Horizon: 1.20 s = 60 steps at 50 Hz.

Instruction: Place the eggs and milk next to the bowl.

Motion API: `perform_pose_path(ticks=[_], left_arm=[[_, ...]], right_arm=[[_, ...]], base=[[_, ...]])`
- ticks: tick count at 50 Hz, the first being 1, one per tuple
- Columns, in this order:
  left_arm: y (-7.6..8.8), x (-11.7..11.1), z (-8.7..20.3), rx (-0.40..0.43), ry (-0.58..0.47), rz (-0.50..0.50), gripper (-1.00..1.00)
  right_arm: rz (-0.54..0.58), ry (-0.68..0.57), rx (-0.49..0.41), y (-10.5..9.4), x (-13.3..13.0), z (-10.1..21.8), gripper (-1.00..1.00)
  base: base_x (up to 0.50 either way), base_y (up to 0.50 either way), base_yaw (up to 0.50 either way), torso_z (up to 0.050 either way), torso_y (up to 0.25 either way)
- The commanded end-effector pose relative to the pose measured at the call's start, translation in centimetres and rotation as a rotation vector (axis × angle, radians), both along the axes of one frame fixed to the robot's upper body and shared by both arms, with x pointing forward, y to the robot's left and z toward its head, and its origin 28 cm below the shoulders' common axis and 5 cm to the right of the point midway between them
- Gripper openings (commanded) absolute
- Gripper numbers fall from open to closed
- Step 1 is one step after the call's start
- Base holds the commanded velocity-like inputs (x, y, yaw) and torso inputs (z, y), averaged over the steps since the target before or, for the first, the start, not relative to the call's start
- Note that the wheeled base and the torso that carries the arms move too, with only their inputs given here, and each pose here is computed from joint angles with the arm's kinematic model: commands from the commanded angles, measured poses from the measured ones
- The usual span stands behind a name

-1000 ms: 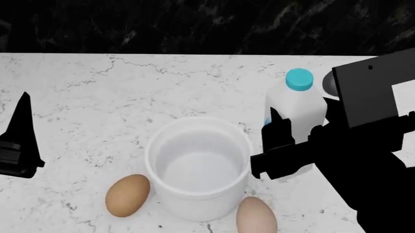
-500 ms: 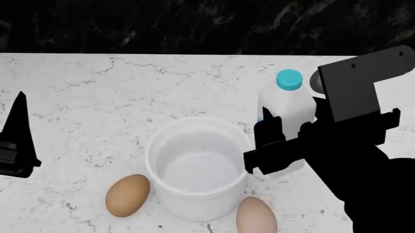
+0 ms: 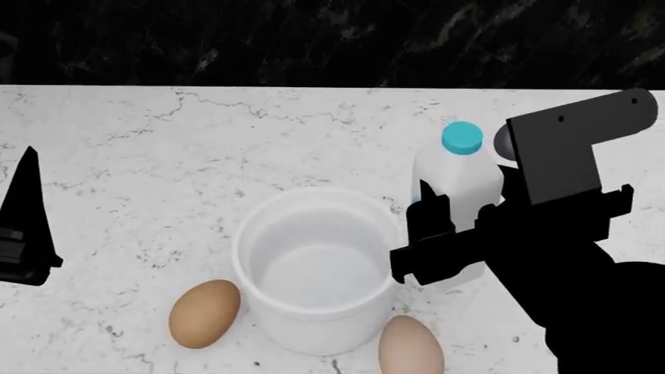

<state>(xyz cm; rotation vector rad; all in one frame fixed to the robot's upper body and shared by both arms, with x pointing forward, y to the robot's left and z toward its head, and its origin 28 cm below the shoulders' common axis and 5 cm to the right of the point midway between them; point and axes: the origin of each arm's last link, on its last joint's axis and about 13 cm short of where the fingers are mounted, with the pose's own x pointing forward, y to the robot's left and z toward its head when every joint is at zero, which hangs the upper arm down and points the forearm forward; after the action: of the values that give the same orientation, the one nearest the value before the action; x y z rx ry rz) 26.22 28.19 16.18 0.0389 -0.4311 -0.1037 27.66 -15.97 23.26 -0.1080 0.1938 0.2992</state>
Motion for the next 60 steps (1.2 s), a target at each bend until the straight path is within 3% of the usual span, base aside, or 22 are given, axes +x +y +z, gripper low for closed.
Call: perform_pose_path(ticks=[1, 60], left_arm=[[-0.2, -0.1, 0.5, 0.0, -0.01, -0.006, 1.0], [-0.3, 0.4, 0.3, 0.019, -0.01, -0.011, 1.0]], right_arm=[[0.018, -0.06, 0.021, -0.1, 0.4, 0.4, -1.0], [-0.002, -0.028, 0.061, -0.7, 0.6, -2.4, -1.0]], base=[[0.0, 0.0, 0.0, 0.0, 0.0], [0.0, 0.0, 0.0, 0.0, 0.001]])
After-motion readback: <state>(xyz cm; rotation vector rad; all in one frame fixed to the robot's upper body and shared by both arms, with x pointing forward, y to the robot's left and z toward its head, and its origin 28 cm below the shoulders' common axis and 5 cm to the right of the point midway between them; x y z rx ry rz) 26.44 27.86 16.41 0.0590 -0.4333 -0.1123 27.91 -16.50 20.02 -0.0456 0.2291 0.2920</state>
